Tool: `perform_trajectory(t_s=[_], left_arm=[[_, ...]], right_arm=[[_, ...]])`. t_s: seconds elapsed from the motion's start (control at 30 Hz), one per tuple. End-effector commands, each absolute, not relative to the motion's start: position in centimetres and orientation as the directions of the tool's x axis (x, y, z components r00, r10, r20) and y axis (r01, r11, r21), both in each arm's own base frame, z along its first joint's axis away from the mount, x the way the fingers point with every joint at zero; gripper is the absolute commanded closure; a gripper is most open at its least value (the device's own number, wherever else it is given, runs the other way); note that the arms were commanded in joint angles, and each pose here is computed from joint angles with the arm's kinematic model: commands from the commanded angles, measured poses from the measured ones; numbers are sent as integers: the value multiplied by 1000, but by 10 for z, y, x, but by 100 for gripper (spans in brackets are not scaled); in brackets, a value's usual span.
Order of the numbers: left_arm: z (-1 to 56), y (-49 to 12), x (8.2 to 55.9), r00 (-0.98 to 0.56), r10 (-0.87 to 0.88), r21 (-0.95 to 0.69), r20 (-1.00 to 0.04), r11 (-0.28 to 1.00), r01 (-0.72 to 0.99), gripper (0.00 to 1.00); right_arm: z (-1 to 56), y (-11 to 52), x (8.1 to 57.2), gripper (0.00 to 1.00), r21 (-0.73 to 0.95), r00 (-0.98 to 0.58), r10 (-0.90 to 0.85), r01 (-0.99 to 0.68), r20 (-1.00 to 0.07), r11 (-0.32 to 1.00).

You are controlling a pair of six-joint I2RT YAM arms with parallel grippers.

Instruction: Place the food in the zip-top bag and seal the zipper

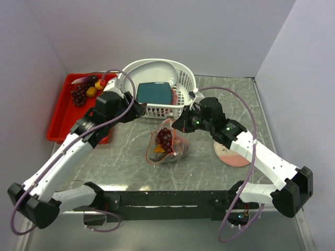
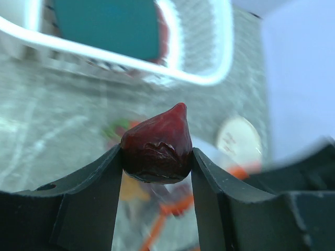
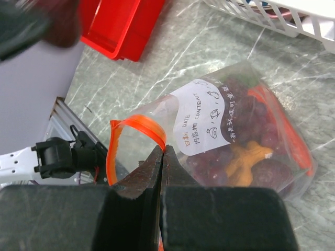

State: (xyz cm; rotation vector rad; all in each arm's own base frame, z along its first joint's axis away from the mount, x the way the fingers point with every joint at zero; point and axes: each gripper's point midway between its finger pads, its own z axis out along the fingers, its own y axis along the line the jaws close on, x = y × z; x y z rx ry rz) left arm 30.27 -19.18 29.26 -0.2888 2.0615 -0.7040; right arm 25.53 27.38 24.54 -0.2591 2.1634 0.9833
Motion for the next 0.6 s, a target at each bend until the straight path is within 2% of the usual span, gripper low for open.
perform_trajectory(t_s=[0.0, 0.37, 0.47, 0.5, 0.57], left_arm=[[307, -215, 261, -616, -436, -655, -656, 735, 177, 76], [272, -259, 196, -775, -246, -702, -582, 633, 326, 74], [261, -264, 196, -786, -226, -689, -576, 652, 317, 70], [261, -264, 196, -783, -227, -687, -579, 654, 318, 64], [261, -267, 200, -778, -228, -685, -585, 653, 323, 61]], right_arm=[[267, 277, 270, 100, 551, -666, 134, -467, -733, 692], [273, 276, 280, 100, 544, -663, 155, -432, -732, 720], [277, 275, 281, 100, 542, -656, 161, -433, -737, 720], [279, 275, 281, 100, 541, -652, 163, -435, -740, 720], [281, 274, 281, 100, 540, -650, 163, -436, -742, 720]])
